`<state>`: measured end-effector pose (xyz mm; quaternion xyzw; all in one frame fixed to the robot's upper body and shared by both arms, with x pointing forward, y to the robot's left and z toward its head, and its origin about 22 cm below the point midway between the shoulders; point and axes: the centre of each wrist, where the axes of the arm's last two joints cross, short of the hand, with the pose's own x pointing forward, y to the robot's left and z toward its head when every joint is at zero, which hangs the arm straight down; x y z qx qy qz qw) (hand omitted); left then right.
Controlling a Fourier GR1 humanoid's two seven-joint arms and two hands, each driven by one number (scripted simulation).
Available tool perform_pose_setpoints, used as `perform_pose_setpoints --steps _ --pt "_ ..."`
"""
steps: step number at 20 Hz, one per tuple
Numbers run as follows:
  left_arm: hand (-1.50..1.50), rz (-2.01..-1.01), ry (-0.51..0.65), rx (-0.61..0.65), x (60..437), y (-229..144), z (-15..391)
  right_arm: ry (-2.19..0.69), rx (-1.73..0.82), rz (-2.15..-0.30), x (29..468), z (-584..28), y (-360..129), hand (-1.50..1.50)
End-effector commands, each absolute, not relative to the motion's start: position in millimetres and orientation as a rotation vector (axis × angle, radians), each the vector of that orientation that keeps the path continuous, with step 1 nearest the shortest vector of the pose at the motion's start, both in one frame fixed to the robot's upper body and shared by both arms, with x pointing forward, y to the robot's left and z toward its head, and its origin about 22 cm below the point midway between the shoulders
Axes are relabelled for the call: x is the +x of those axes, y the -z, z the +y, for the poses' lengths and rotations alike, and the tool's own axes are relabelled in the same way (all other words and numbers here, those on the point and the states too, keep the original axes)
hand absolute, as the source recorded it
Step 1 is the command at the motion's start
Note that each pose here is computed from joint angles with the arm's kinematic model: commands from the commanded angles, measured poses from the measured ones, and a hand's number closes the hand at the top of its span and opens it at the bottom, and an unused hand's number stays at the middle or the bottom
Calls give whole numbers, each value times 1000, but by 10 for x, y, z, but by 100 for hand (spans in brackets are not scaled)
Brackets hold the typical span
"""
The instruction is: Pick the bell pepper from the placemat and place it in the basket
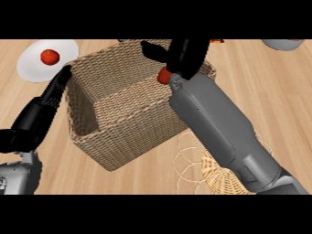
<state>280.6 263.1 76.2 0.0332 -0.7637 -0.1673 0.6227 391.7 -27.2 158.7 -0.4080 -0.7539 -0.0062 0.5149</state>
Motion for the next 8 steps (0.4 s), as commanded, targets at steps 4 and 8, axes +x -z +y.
perform_pose_setpoints --steps 4,8 --pt "0 -1692 382 48 2895 -612 2490 281 -838 -1808 3934 -375 -1936 -150" --pt "0 -1693 372 77 2843 -642 2533 318 -749 -1763 3830 -681 -1908 -150"
